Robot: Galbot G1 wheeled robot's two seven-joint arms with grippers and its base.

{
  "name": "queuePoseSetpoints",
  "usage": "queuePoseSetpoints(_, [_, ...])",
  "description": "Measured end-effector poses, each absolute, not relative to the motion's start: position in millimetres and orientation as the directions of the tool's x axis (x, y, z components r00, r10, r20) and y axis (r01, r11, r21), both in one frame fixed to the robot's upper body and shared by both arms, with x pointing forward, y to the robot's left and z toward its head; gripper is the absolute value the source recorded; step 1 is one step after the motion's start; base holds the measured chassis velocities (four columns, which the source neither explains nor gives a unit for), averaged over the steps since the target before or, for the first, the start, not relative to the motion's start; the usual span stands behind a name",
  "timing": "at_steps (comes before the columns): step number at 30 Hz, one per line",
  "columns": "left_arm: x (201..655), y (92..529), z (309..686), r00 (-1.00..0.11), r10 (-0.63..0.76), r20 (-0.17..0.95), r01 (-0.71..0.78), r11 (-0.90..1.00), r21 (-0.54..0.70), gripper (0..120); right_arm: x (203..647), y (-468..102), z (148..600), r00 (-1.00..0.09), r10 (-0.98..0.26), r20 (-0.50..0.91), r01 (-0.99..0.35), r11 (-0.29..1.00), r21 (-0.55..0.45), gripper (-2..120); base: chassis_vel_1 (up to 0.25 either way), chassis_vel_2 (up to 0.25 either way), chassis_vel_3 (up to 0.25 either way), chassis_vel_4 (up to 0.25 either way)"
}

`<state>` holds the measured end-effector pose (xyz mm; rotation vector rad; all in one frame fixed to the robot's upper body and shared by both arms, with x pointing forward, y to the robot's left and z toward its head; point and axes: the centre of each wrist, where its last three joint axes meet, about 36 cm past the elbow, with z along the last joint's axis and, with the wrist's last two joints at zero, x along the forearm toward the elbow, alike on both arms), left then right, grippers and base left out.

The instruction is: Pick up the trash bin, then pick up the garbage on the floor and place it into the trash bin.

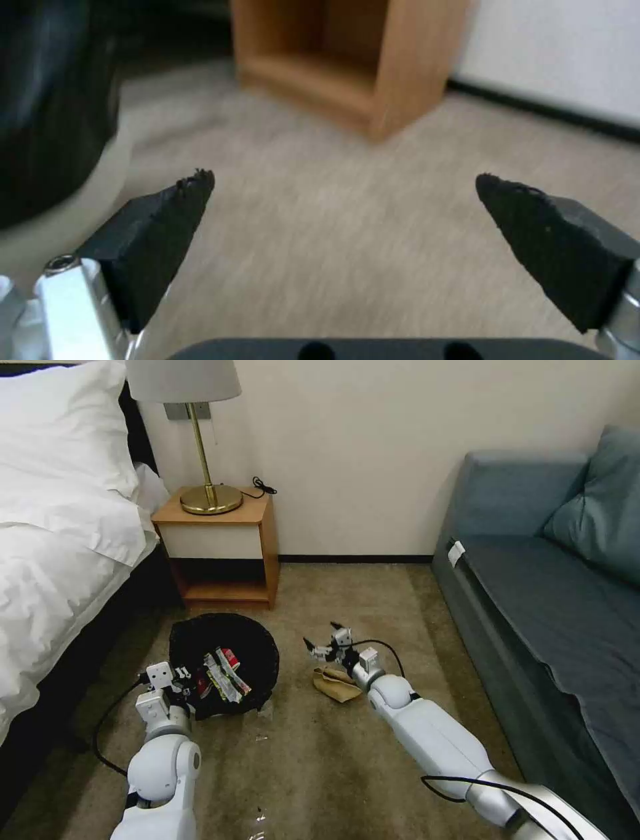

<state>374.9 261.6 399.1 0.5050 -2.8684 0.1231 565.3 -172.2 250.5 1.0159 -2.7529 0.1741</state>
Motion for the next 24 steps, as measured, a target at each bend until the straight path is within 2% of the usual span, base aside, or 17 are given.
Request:
queuePoseSetpoints(5, [374.1, 254.9, 397.0, -0.916, -0.32, 0.241, -0.34, 0.94, -0.042, 3, 567.9, -197.8, 221.6, -0.655, -0.667, 0.355, -0.723, 0.69, -0.036, 100, 0.0, 0.0, 0.0, 0.0])
queuePoseSetpoints(11, [375.4, 251.0, 393.6, -0.917, -0.314, 0.245, -0.332, 0.943, -0.035, 3, 573.3, -213.5, 206.3, -0.623, -0.669, 0.406, -0.737, 0.676, -0.018, 100, 0.0, 0.0, 0.0, 0.0])
queuePoseSetpoints(24, [374.2, 234.9, 390.4, -0.924, -0.29, 0.248, -0.307, 0.951, -0.03, 3, 570.1, -234.4, 177.1, -0.601, -0.614, 0.511, -0.731, 0.682, -0.04, 100, 0.0, 0.0, 0.0, 0.0])
